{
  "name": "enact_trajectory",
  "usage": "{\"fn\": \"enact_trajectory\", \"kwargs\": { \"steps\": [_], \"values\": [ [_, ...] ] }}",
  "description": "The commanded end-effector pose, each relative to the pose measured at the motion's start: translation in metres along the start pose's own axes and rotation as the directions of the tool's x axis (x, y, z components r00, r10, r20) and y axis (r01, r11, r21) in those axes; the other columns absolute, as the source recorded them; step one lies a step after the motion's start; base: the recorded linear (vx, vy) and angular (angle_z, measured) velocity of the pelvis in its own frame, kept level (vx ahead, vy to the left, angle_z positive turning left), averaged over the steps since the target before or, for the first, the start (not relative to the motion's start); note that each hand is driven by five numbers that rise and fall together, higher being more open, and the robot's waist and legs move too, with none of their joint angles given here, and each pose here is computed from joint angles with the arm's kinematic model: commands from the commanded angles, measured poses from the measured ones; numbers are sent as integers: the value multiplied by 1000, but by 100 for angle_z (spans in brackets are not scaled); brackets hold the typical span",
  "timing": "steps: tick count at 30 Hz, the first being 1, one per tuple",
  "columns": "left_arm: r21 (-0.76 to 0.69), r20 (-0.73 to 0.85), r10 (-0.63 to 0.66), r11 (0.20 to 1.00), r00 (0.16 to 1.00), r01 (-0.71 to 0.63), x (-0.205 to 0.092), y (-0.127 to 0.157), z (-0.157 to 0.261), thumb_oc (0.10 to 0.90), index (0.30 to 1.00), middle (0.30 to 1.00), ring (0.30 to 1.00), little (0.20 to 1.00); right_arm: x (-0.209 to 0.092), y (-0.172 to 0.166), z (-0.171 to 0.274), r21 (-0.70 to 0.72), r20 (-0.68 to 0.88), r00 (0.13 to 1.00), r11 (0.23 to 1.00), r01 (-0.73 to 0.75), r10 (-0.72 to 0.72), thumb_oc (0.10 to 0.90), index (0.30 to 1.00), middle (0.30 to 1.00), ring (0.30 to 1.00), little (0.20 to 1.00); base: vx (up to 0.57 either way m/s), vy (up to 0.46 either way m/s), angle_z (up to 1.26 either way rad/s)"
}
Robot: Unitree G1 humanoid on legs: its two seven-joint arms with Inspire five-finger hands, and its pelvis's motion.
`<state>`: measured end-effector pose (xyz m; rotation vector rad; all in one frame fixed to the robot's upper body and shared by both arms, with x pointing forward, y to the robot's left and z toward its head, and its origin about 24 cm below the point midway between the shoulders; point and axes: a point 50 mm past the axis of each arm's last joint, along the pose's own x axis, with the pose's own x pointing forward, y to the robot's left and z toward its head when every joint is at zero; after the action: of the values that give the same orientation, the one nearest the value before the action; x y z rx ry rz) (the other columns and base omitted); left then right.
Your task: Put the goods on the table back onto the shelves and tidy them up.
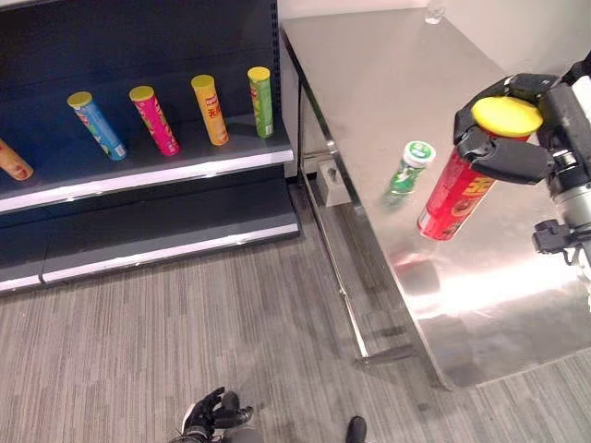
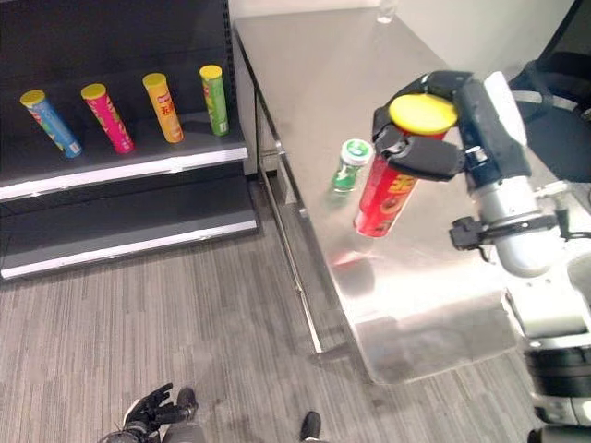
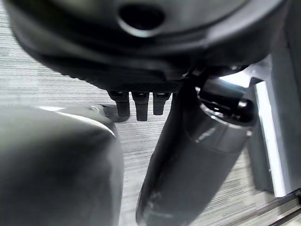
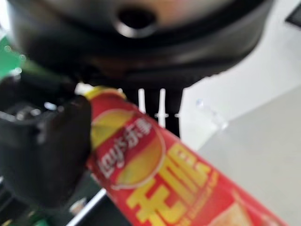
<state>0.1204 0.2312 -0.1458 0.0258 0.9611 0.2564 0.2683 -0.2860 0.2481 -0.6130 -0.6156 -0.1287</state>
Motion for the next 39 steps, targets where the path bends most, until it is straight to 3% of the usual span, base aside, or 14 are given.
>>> {"fn": "enact_trajectory", "kwargs": {
  "steps": [1,7,10,12,15,20,30,33,39],
  "values": [
    [92,169,69,992,983,-85,3,32,41,800,900,900,900,900,28,-22,68,-52,345,934,991,120,-95,400,300,300,300,300,-109,503,23],
    [39,192,138,988,972,-148,2,55,52,800,900,900,900,900,29,-14,79,-44,394,916,993,109,-83,400,300,300,300,300,1,282,-5],
    [21,137,121,992,983,-125,1,48,34,800,900,900,900,900,25,-8,90,-104,445,894,989,105,-48,400,300,300,300,300,149,204,110],
    [-49,134,113,993,984,-108,-2,37,24,800,900,900,900,900,31,14,101,-150,481,875,989,18,57,400,300,300,300,300,19,-29,147],
    [-59,129,75,996,989,-68,-2,26,22,800,900,900,900,900,37,23,96,-207,436,890,977,-41,130,400,300,300,300,300,28,198,158],
    [12,144,85,996,986,-87,-1,32,29,800,900,900,900,900,28,17,75,-193,357,930,981,-12,81,400,300,300,300,300,125,382,85],
    [29,242,167,983,956,-179,-2,61,62,800,900,900,900,900,33,47,73,-110,362,930,994,-29,67,400,300,300,300,300,139,541,-83],
    [62,216,177,979,960,-195,-3,73,58,800,900,900,900,900,30,40,71,-129,352,934,991,-23,67,400,300,300,300,300,85,413,1],
    [79,159,164,981,974,-178,0,67,47,800,900,900,900,900,28,37,66,-106,340,940,994,6,30,400,300,300,300,300,48,259,0]
  ]
}}
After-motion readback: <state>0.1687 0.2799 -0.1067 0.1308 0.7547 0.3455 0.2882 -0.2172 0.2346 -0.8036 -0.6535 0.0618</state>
